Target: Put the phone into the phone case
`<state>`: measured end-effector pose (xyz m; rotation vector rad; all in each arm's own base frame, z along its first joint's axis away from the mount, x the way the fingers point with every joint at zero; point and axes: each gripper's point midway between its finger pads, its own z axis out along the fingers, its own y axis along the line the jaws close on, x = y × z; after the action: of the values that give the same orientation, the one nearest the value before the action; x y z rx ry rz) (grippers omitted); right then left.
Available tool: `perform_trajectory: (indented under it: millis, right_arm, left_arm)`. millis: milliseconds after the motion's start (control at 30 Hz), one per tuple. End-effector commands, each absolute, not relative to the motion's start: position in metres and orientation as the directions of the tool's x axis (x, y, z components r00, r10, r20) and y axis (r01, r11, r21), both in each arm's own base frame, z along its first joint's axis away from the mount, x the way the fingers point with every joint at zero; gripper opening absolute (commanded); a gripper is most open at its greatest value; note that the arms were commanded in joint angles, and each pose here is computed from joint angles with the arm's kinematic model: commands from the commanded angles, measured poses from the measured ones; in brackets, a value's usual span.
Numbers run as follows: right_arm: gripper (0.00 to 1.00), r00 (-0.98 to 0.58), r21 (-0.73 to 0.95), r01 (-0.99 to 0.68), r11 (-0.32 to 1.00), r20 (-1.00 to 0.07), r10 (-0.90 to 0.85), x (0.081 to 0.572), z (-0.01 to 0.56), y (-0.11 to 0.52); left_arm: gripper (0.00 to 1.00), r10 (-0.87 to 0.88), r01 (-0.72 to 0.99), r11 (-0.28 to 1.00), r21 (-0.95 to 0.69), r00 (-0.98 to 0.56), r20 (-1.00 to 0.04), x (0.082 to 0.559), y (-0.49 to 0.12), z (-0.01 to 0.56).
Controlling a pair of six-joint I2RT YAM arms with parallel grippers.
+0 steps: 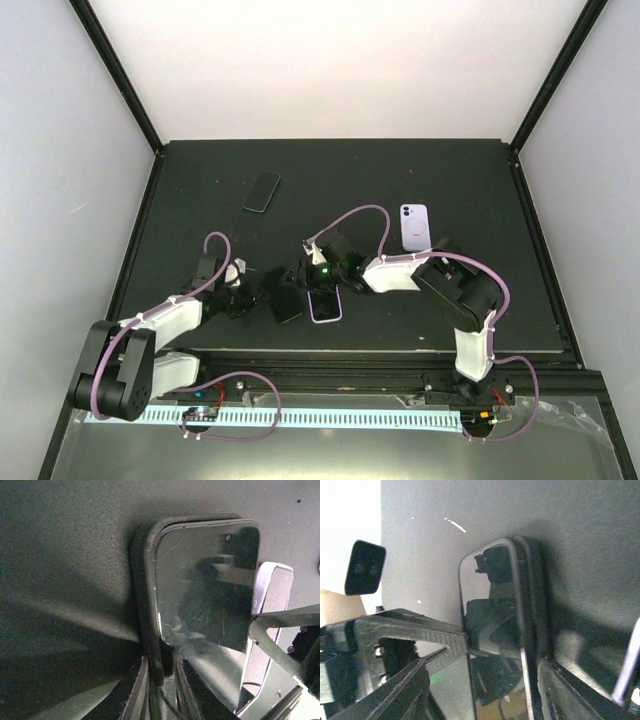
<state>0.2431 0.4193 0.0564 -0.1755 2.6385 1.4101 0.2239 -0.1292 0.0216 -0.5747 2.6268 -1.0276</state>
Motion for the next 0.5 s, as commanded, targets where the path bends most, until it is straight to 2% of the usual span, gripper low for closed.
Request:
perform_trajectory:
  millis: [0,233,467]
  right_arm:
    - [0.61,-0.963,0.728,-0.235,0.644,-0.262,-0.056,0.257,0.04,0.412]
    - [0.66,-0.968,0.691,-0.228,0.686,-0.236,-0.084,0.256,0.021,0.41]
    - [0.65,-0.974,0.784,-0.225,0.579,-0.197,-0.111,0.245,0.033,0.428]
  left_arm:
    - [0.18,-0.427,-0.216,0.664,-0.716,-0.895,-0.126,0.233,-0.133,0.031]
    - [0.18,-0.431,-0.222,0.664,-0.714,-0.894,-0.123,0.234,-0.131,0.028]
    - [0.16,-0.432,-0.23,0.663,-0.713,-0.895,-0.112,0.234,-0.132,0.024]
